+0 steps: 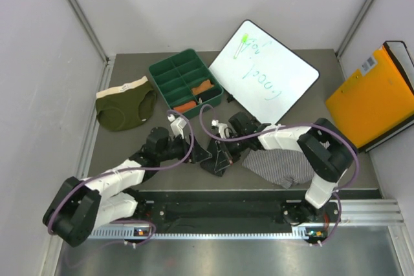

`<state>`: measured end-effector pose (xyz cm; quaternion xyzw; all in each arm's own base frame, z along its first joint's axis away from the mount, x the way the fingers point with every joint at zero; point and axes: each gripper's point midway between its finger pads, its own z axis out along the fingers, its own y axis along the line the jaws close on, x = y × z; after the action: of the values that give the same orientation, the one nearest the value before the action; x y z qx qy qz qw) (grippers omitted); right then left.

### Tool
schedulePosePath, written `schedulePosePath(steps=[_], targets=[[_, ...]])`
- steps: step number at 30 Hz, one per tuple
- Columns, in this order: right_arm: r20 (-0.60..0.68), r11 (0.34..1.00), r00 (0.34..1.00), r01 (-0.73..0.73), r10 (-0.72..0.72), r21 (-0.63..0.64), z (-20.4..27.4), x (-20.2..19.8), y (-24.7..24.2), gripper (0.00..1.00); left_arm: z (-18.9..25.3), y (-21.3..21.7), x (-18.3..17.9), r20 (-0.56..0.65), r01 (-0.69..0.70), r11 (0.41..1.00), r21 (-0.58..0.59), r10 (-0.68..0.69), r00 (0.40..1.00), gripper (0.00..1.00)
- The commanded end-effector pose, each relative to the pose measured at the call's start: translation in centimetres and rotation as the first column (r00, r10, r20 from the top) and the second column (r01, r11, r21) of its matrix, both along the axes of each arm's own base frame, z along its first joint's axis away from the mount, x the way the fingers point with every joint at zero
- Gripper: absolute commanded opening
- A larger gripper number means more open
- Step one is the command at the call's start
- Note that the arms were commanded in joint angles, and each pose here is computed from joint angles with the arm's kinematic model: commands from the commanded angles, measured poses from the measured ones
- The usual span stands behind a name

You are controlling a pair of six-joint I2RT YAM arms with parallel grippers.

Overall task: Roll the underwear
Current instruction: Roll the underwear to the center of the board.

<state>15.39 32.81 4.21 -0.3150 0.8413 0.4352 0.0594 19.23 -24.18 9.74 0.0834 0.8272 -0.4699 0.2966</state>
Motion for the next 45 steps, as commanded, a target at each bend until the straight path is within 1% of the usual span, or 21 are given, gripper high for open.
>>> schedulePosePath(steps=[1, 6, 9, 12, 15, 16, 18, 19, 20, 22, 23, 24, 25, 26, 28, 29, 30, 37, 38, 42, 45], targets=[[-0.054, 0.998, 0.998, 0.032, -0.029, 0.049, 0.8, 1.8, 0.1, 0.0, 1.2, -1.5, 0.8, 0.094, 0.051, 0.996, -0.076, -0.044, 0.995, 0.75], [-0.075, 0.998, 0.996, 0.054, -0.051, 0.034, 0.1, 2.9, -0.5, 0.0, 0.0, -1.9, 0.6, 0.069, 0.08, 0.994, -0.07, -0.075, 0.995, 0.73], [-0.119, 0.997, 0.991, 0.066, -0.063, 0.027, -0.7, 3.5, -0.7, 0.0, -0.8, -2.1, 0.4, 0.049, 0.095, 0.993, -0.064, -0.091, 0.995, 0.73], [-0.133, 0.997, 0.989, 0.074, -0.071, 0.022, -1.2, 4.1, -0.9, 0.0, -1.7, -2.2, 0.3, 0.029, 0.099, 0.993, -0.056, -0.098, 0.995, 0.7], [-0.141, 0.995, 0.986, 0.093, -0.089, 0.02, -1.3, 4.8, -1.3, 0.0, -2.6, -2.2, 0.2, 0.01, 0.1, 0.994, -0.042, -0.099, 0.995, 0.58], [-0.143, 0.995, 0.985, 0.099, -0.095, 0.022, -1.3, 5.0, -1.4, 0.0, -2.9, -2.2, 0.2, -0.001, 0.098, 0.995, -0.036, -0.098, 0.995, 0.45], [-0.134, 0.993, 0.984, 0.118, -0.114, 0.024, -1.0, 5.5, -1.7, 0.0, -4.1, -1.9, 0.5, -0.034, 0.072, 0.997, 0.0, -0.072, 0.997, 0.32], [-0.132, 0.992, 0.984, 0.127, -0.122, 0.025, -0.9, 5.7, -1.8, 0.04, -4.7, -1.7, 0.6, -0.053, 0.058, 0.998, 0.022, -0.057, 0.997, 0.24], [-0.126, 0.99, 0.983, 0.139, -0.135, 0.023, -0.7, 5.9, -2.0, 0.16, -5.3, -1.5, 0.7, -0.068, 0.05, 0.998, 0.044, -0.047, 0.997, 0.15], [-0.096, 0.988, 0.984, 0.152, -0.148, 0.033, 0.4, 6.0, -2.2, 0.32, -6.3, -1.3, 1.2, -0.105, 0.029, 0.995, 0.093, -0.02, 0.994, 0.08], [-0.077, 0.986, 0.984, 0.165, -0.162, 0.029, 0.7, 6.2, -2.4, 0.45, -6.5, -1.3, 1.4, -0.113, 0.024, 0.994, 0.103, -0.012, 0.994, 0.03], [-0.069, 0.984, 0.982, 0.175, -0.173, 0.022, 0.9, 6.0, -2.7, 0.5, -6.7, -1.4, 1.8, -0.123, 0.02, 0.993, 0.113, -0.006, 0.992, 0.01], [-0.04, 0.982, 0.982, 0.186, -0.184, 0.039, 1.9, 6.1, -2.7, 0.54, -7.2, -1.1, 1.9, -0.146, 0.007, 0.99, 0.141, 0.013, 0.989, 0.0], [-0.026, 0.977, 0.977, 0.211, -0.211, 0.027, 2.0, 6.3, -3.0, 0.61, -7.5, -1.0, 2.0, -0.159, 0.001, 0.988, 0.157, 0.024, 0.987, 0.0], [-0.006, 0.97, 0.97, 0.242, -0.242, 0.029, 2.5, 6.1, -3.7, 0.68, -8.1, -0.9, 2.3, -0.179, -0.008, 0.982, 0.188, 0.043, 0.983, 0.0], [-0.001, 0.964, 0.964, 0.264, -0.264, 0.032, 2.6, 6.2, -3.7, 0.73, -8.2, -0.8, 2.4, -0.184, -0.013, 0.981, 0.195, 0.049, 0.982, 0.0], [-0.013, 0.96, 0.961, 0.278, -0.278, 0.022, 2.1, 5.7, -4.1, 0.75, -8.3, -0.9, 2.5, -0.191, -0.014, 0.98, 0.196, 0.052, 0.98, 0.0], [-0.034, 0.938, 0.938, 0.347, -0.346, 0.027, 1.1, 5.0, -4.7, 0.78, -9.6, -0.9, 2.4, -0.262, -0.026, 0.976, 0.214, 0.083, 0.961, 0.0], [-0.047, 0.935, 0.934, 0.354, -0.353, 0.017, 0.6, 4.9, -4.8, 0.78, -9.6, -0.9, 2.3, -0.266, -0.03, 0.977, 0.211, 0.087, 0.96, 0.0], [-0.059, 0.926, 0.927, 0.374, -0.371, 0.052, 0.1, 5.5, -4.2, 0.78, -9.8, -0.9, 2.4, -0.276, -0.041, 0.977, 0.21, 0.1, 0.956, 0.0], [-0.079, 0.921, 0.922, 0.385, -0.38, 0.062, -0.1, 5.5, -3.8, 0.75, -9.4, -1.1, 2.6, -0.273, -0.054, 0.979, 0.196, 0.107, 0.956, 0.0]])
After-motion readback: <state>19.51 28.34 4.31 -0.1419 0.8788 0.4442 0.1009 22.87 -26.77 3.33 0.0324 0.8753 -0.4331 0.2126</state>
